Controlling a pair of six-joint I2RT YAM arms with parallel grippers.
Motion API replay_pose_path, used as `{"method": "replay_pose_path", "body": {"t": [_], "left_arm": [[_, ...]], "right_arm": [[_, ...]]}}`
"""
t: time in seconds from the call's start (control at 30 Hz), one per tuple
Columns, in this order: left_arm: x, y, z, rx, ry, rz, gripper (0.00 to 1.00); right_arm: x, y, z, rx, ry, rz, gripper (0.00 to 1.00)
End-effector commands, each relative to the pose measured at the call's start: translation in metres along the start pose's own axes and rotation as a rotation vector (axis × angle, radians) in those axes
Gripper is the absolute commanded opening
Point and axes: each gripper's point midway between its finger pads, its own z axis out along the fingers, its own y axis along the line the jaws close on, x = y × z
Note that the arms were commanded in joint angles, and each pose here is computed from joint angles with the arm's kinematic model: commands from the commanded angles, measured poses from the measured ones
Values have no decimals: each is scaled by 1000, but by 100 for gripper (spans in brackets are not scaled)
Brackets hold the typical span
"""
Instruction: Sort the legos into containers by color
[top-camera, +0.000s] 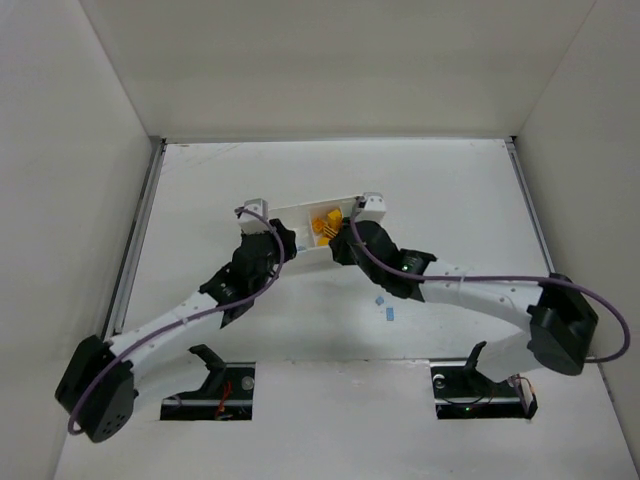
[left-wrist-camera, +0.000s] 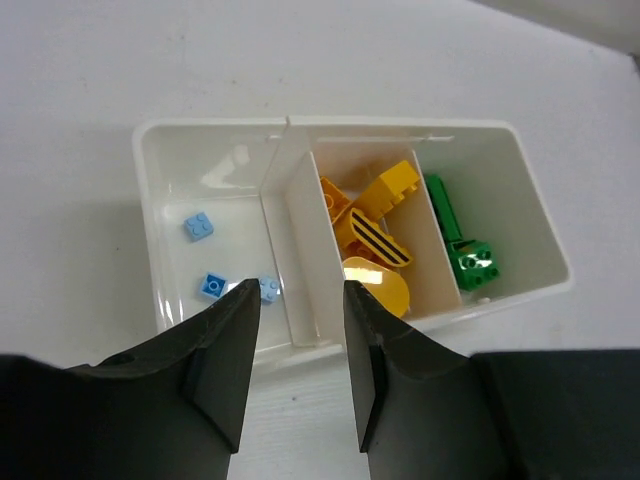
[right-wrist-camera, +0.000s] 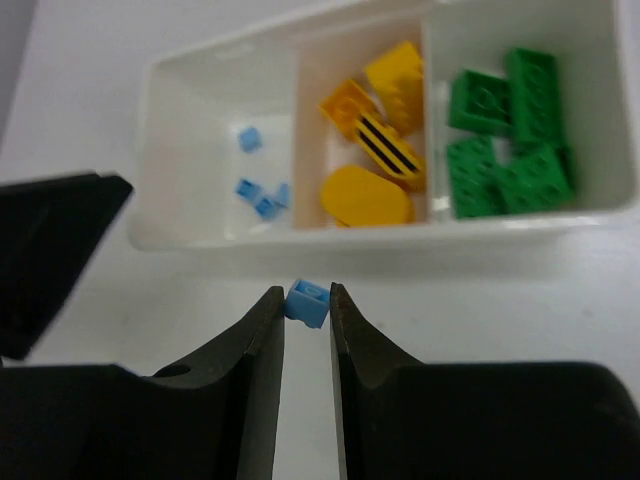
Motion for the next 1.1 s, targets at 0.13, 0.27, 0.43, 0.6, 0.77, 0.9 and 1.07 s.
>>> {"method": "replay_pose_path", "body": {"t": [0.13, 0.27, 0.43, 0.6, 0.77, 0.9, 1.07], "left_arm": [[-1, 27, -54, 14, -72, -90, 35], [5, 29, -71, 61, -84, -124, 36], [28, 10, -73, 116, -10, -102, 37], [47, -41, -71, 239, 43, -62, 38], [81, -101, -69, 353, 134, 40, 39], [119, -139, -65, 400, 218, 149, 40], [150, -171, -60, 463, 254, 243, 41]], "right_arm": [[-32, 96, 59, -213, -30, -21, 22], [-31, 117, 88, -235, -7, -1, 27], [-45, 116, 87, -229, -33, 21, 52], [-59, 77, 58, -169, -85, 38, 51], [-45, 0, 21, -19, -134, 80, 30], [-17, -71, -9, 101, -131, 173, 22], [18, -119, -37, 168, -92, 242, 23]]}}
